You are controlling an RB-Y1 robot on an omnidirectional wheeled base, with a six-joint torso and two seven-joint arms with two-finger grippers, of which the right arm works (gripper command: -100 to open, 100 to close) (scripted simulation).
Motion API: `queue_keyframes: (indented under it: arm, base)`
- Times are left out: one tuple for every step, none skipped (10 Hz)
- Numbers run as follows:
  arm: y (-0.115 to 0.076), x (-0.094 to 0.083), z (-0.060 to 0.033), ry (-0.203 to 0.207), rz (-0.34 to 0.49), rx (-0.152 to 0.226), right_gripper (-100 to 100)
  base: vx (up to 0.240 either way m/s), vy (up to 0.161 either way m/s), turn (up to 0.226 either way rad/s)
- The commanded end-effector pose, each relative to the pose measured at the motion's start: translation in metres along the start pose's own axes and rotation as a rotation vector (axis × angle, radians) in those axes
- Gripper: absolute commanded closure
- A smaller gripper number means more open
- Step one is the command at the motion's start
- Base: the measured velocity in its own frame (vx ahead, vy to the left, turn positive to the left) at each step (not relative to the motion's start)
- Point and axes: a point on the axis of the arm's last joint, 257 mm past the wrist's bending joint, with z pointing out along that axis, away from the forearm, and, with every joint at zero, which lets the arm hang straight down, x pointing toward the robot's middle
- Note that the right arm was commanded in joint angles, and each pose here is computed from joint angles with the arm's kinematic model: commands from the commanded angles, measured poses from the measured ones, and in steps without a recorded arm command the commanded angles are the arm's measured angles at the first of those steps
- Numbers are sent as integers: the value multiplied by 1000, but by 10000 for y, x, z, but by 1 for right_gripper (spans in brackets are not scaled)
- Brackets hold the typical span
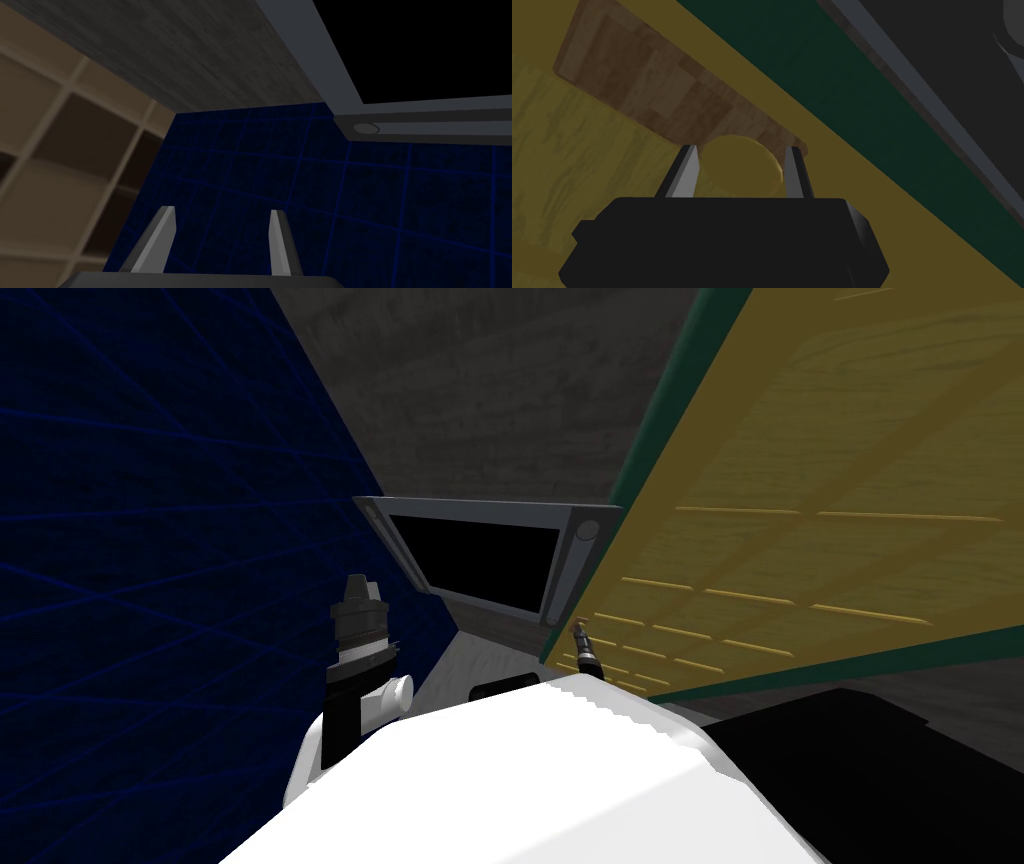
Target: Pull the door open
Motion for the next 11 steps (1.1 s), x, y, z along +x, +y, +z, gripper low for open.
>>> queue_keyframes:
  arm:
    - [11,2,16,-2,54,-2,100]
    - [11,2,16,-2,61,-2,100]
    - [15,8,28,-1,102,-2,100]
    - [15,8,28,-1,104,-2,100]
    - [20,14,40,0,146,-3,100]
    - [24,19,53,0,173,-3,100]
    - [24,19,53,0,191,-3,100]
    - [29,25,66,1,227,-4,100]
    - [29,25,66,1,235,-4,100]
    - [34,31,79,1,276,-4,100]
    - [34,31,79,1,279,-4,100]
  base:
    - [-30,6,17]
    - [-26,0,9]
    - [-30,-1,18]
    - [-21,1,12]
    - [-24,3,16]
    - [-42,-1,32]
    - [-31,-3,15]
    - [-28,-1,19]
    - [-21,1,12]
    - [-24,0,16]
    - [-23,0,13]
